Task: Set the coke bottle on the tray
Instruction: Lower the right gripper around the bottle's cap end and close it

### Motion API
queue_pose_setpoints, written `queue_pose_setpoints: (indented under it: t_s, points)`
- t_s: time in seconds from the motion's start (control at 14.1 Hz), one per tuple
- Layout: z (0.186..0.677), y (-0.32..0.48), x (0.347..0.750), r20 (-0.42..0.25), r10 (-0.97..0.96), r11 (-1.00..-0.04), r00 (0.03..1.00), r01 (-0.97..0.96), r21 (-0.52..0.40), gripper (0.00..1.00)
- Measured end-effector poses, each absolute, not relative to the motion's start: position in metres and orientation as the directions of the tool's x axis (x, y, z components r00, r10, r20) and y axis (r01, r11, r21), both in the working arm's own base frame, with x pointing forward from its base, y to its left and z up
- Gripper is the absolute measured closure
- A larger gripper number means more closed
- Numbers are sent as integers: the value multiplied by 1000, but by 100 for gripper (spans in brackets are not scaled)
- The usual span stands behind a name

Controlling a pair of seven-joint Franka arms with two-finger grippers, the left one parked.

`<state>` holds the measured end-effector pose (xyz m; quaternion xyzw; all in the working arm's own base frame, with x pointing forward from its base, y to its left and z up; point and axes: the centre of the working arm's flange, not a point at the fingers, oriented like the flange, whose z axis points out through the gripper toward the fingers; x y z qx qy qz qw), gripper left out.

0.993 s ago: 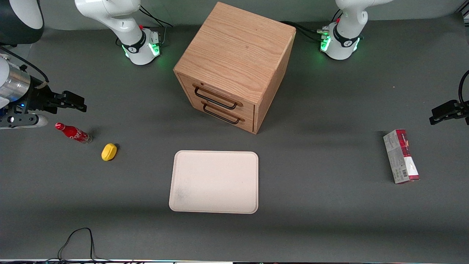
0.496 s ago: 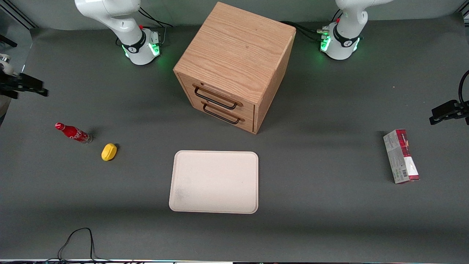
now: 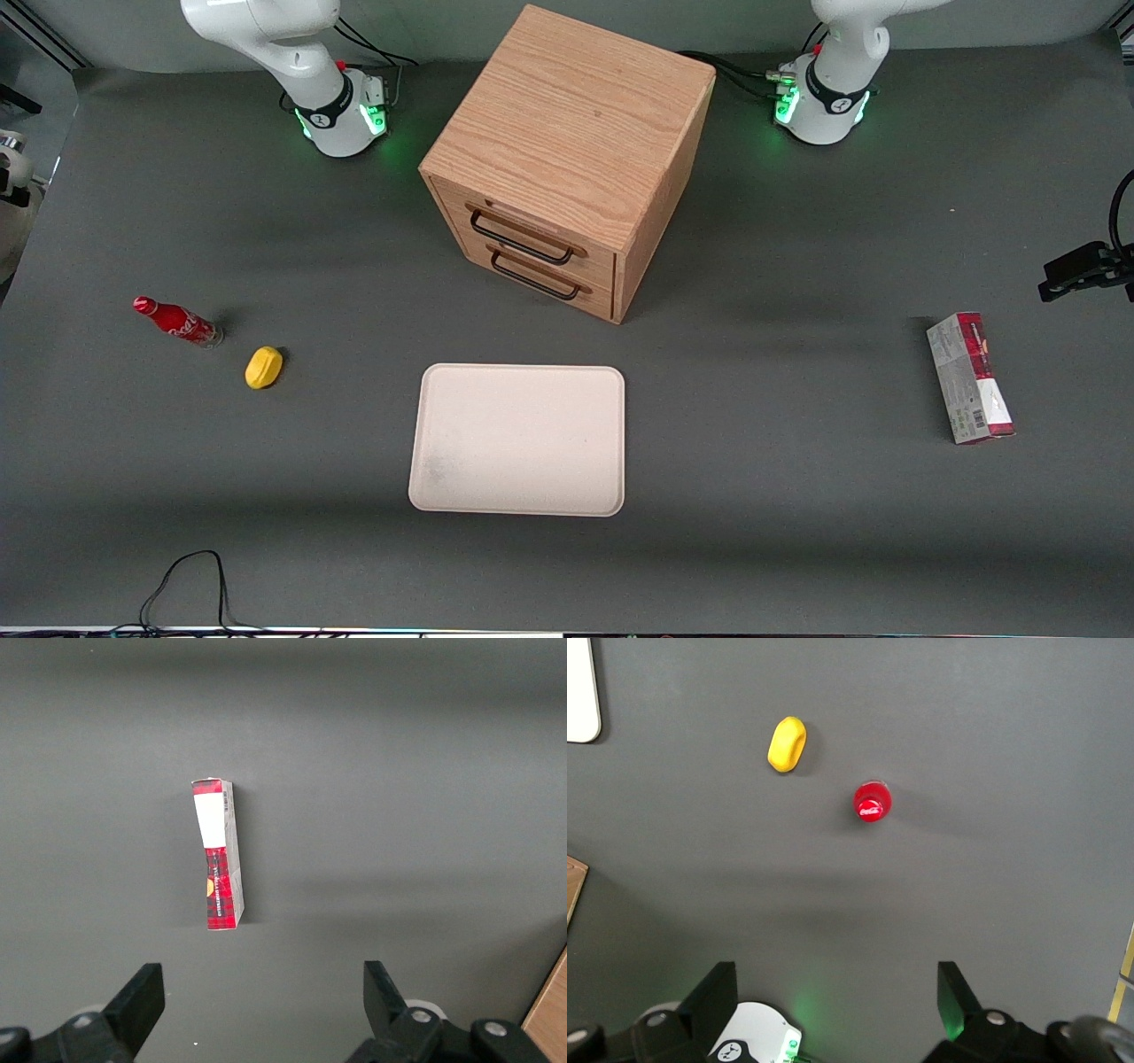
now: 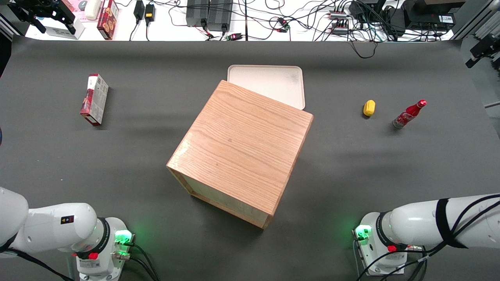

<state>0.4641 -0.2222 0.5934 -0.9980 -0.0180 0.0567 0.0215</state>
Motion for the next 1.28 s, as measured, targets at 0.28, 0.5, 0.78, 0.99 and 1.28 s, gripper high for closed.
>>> queue_pose_setpoints:
  t_s: [0.28,0.5,0.78,0.99,1.28]
  points:
    - [538,-225,455,-70,59,-998,996,59,2,0]
    - [485,-227,455,-27,60,-998,998,60,23,0]
    - [430,-223,461,1,67,-996,998,66,52,1]
    - [403,-221,467,-1,68,-995,998,68,70,1]
    - [373,-222,477,-14,74,-992,997,75,98,1]
